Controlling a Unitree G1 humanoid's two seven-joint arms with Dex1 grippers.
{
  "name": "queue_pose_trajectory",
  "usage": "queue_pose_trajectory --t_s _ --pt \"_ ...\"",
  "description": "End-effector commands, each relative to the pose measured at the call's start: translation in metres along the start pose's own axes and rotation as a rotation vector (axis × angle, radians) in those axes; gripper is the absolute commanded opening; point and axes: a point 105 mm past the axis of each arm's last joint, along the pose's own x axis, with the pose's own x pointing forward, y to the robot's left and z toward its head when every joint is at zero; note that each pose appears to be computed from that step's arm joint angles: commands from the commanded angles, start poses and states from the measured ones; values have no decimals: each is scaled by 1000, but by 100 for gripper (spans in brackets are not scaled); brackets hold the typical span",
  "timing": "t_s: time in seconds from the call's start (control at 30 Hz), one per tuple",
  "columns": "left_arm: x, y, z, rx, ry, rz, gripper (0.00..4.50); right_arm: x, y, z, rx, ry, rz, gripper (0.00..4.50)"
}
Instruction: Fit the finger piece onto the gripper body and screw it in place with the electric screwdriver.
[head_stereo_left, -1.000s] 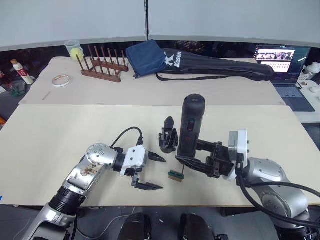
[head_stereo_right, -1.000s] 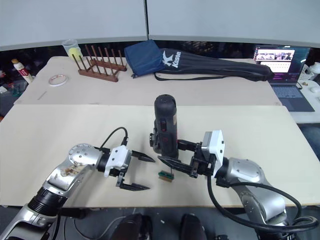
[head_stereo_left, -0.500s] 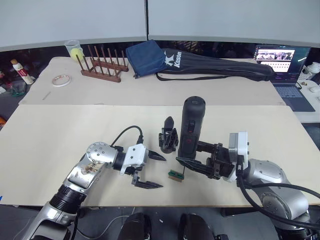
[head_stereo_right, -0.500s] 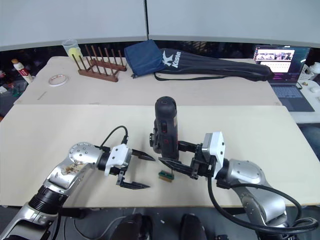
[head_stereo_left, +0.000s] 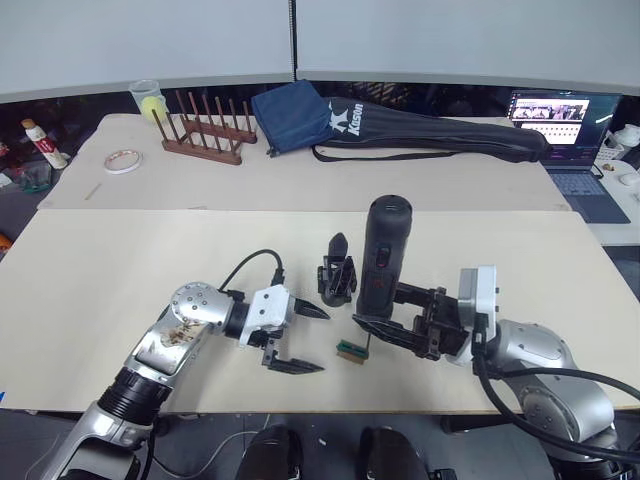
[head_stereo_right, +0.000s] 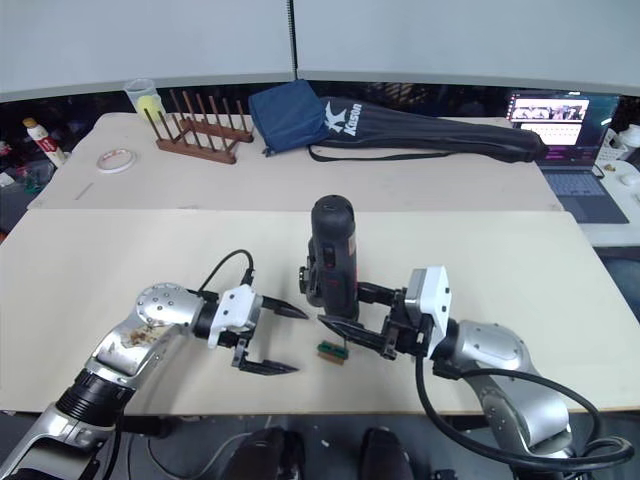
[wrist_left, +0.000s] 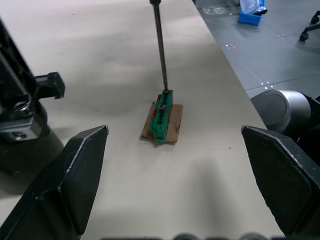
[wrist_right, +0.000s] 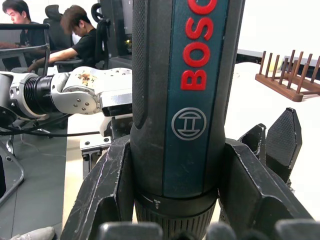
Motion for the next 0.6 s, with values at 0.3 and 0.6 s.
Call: queue_pose_trajectory --t_s 0.3,0.6 --pt "-29 21 5 -58 -23 181 450 3 -13 63 -102 -87 34 197" --pt "-40 33 -2 -60 -10 279 450 12 -26 98 -111 -72 153 197"
